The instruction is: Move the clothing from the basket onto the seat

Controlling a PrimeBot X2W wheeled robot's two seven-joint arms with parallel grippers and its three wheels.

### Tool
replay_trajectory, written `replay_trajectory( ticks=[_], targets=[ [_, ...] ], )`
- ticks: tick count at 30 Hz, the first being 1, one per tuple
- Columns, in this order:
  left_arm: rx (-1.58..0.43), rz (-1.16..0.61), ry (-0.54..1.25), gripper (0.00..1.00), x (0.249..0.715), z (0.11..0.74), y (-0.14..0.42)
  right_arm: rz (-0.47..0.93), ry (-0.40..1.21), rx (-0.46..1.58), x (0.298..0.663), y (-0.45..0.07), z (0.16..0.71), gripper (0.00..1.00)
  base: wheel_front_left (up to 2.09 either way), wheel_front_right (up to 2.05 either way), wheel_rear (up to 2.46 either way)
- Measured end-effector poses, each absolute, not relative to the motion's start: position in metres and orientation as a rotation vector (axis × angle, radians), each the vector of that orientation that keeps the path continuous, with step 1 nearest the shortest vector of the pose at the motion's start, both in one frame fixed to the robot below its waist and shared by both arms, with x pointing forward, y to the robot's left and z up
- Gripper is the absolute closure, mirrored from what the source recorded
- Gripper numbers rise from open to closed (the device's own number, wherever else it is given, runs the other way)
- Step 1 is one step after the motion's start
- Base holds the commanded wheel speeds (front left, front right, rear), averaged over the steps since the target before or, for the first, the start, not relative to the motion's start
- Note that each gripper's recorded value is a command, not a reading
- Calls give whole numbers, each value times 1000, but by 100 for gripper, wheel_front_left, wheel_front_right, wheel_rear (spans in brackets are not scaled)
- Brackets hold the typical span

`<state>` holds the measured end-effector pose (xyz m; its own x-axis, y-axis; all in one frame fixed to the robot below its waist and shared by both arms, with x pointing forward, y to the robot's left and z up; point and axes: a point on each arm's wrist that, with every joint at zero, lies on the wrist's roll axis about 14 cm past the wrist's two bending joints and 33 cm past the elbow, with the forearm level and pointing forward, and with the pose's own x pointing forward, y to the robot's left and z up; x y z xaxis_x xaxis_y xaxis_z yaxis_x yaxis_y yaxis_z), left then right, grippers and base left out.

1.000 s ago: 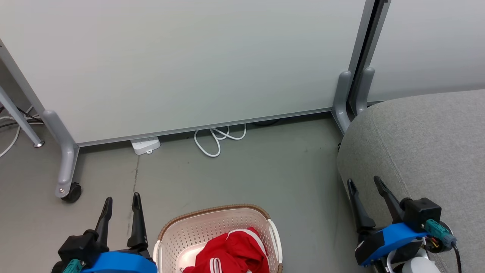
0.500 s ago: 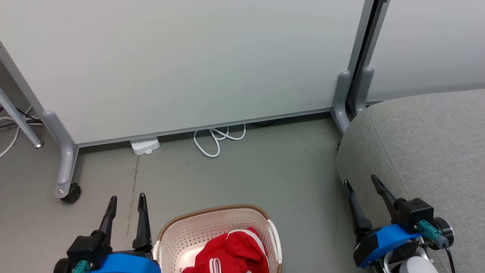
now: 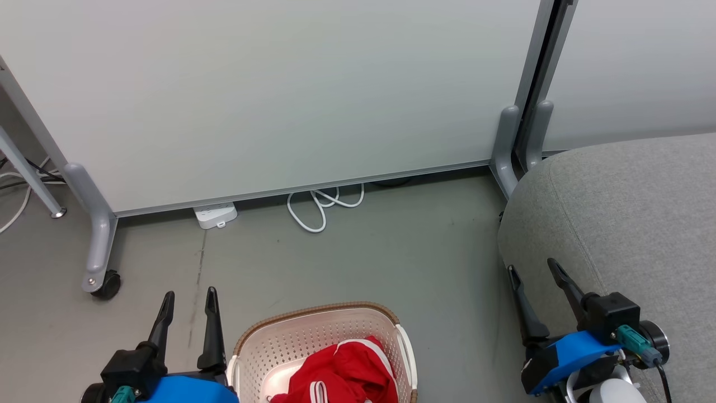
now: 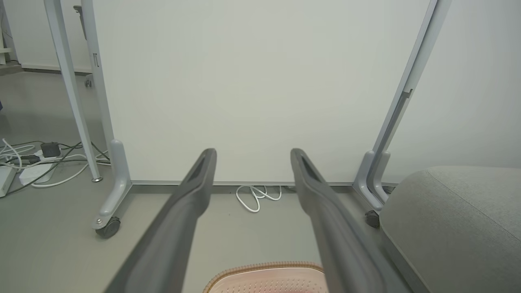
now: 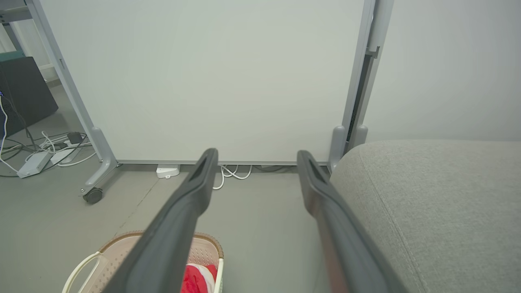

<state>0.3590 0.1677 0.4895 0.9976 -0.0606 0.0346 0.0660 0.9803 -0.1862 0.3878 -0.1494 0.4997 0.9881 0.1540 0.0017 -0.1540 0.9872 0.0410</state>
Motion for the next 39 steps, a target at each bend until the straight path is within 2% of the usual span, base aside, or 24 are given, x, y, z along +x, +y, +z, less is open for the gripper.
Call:
replay_trajectory(
  ticks=[5,10,17,22,29,39],
  targets=[
    [-190,-64,38,0,357,468,165,158,8,42,390,-148,498,0,0,0,0],
    [-186,-93,145,0,368,436,153,162,-16,38,409,-148,505,0,0,0,0],
    [-146,-215,407,0,396,371,123,156,-16,43,444,-151,496,0,0,0,0],
    [-94,-279,536,0,414,332,115,164,9,56,462,-150,478,0,0,0,0],
    [-48,-392,825,0,421,243,91,140,107,103,480,-159,423,0,0,0,0],
    [6,-480,1110,0,404,148,80,89,255,112,473,-178,357,0,0,0,0]
  ],
)
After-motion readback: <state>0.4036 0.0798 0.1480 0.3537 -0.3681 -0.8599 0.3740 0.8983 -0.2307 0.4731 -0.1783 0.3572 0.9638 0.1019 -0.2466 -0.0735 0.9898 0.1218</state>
